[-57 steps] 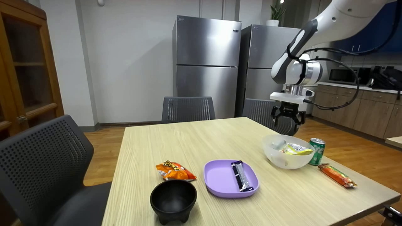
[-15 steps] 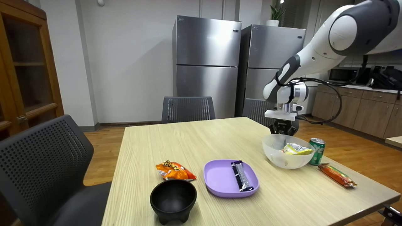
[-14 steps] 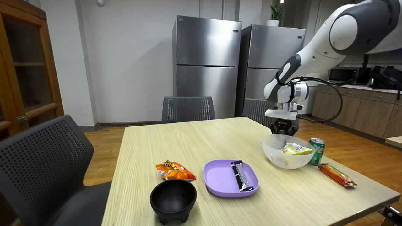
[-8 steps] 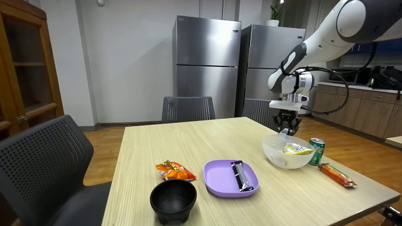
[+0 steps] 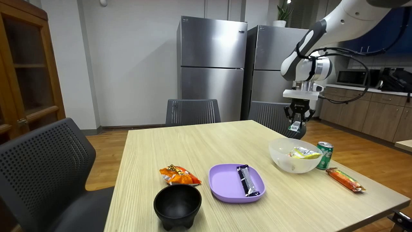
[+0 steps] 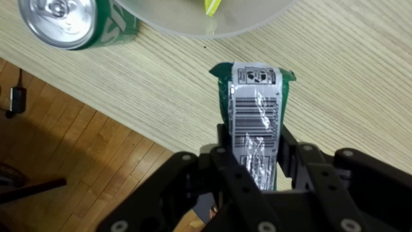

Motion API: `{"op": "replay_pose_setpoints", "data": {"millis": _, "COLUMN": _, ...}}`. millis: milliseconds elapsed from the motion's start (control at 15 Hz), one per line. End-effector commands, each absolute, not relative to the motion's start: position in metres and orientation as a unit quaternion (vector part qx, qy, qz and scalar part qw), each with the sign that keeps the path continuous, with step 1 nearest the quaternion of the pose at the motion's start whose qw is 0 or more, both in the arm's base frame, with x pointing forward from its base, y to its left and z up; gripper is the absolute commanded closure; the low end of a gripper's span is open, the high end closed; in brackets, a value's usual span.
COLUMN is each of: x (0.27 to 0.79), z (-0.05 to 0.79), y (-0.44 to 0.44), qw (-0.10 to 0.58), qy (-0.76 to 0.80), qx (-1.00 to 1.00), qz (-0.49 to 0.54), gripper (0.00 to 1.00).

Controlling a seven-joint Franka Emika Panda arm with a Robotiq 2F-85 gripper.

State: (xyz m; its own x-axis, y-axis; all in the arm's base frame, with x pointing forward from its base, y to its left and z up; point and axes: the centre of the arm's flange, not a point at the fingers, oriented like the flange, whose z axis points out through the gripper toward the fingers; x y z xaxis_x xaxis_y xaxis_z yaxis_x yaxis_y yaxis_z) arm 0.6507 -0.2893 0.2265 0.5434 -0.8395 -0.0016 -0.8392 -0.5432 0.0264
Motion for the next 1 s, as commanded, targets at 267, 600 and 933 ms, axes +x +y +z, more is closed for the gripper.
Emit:
{"op": "replay_pose_setpoints", "data": {"millis": 267, "x": 0.598, "z": 0.274, "y": -0.227, "qw": 0.008, "qy": -0.423, "qx": 0.906, "qz": -0.014, "gripper": 0.88}}
{"op": "replay_pose_setpoints", "data": {"millis": 600, "x": 0.586, "z": 0.279, "y": -0.175, "qw": 0.021, "qy": -0.366, "qx": 0.930, "qz": -0.010, "gripper": 0.88}}
{"op": "replay_pose_setpoints", "data": {"millis": 933, "x": 0.577, "z": 0.280, "y": -0.113, "qw": 0.020, "qy": -0.302, "qx": 0.953, "qz": -0.004, "gripper": 0.88}}
